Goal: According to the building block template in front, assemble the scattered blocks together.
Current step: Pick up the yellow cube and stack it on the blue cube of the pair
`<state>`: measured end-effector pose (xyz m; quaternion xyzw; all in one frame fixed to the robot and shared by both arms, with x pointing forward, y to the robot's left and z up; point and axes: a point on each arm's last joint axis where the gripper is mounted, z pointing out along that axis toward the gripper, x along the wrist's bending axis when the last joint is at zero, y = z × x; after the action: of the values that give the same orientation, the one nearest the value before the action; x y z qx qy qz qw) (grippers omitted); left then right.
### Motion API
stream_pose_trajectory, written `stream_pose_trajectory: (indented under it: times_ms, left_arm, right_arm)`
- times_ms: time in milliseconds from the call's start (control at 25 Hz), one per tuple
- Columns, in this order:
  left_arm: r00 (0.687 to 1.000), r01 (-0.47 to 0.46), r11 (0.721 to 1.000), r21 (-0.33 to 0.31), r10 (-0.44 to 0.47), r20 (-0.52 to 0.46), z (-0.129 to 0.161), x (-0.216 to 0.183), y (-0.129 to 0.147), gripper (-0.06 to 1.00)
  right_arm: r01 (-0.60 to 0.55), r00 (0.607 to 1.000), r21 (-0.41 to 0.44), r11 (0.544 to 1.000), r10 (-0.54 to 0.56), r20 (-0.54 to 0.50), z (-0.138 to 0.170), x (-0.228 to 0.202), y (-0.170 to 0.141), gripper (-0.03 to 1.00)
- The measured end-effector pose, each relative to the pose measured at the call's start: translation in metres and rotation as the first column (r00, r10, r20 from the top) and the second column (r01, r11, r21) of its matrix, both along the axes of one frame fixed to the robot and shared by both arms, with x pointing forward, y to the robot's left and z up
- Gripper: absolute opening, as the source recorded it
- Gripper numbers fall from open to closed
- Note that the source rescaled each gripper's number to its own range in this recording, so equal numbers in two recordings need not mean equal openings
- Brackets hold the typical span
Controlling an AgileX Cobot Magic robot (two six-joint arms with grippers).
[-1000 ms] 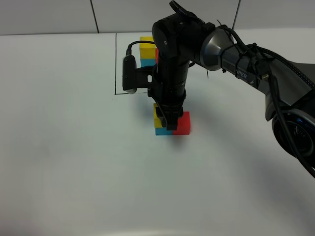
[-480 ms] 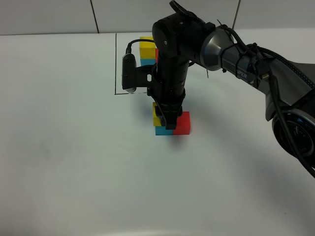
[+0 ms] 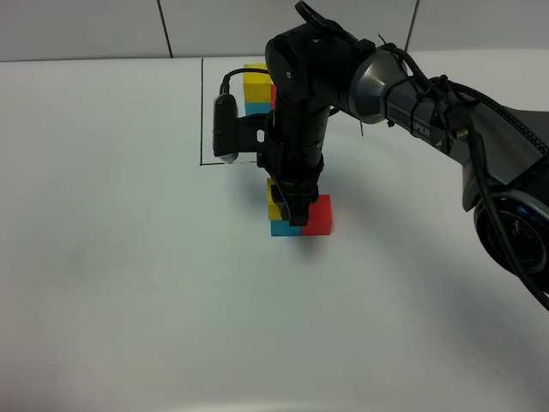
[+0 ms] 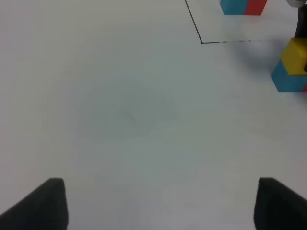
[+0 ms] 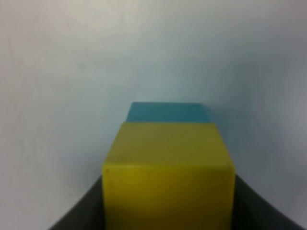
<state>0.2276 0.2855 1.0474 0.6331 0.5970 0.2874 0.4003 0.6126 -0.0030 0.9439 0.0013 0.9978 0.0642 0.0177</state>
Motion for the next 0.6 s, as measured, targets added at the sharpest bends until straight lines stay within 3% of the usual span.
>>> stream_pose_trajectory:
  times_ms: [600]
  left_arm:
    - [1.000,0.000,1.000,0.000,0.000,0.000,0.0000,0.0000,0.0000,0.96]
  right_arm:
    - [-0.006,1.000,-0.006,1.000,0.005,-0.006,-0.0040,-0.0004,-0.0003,0.02]
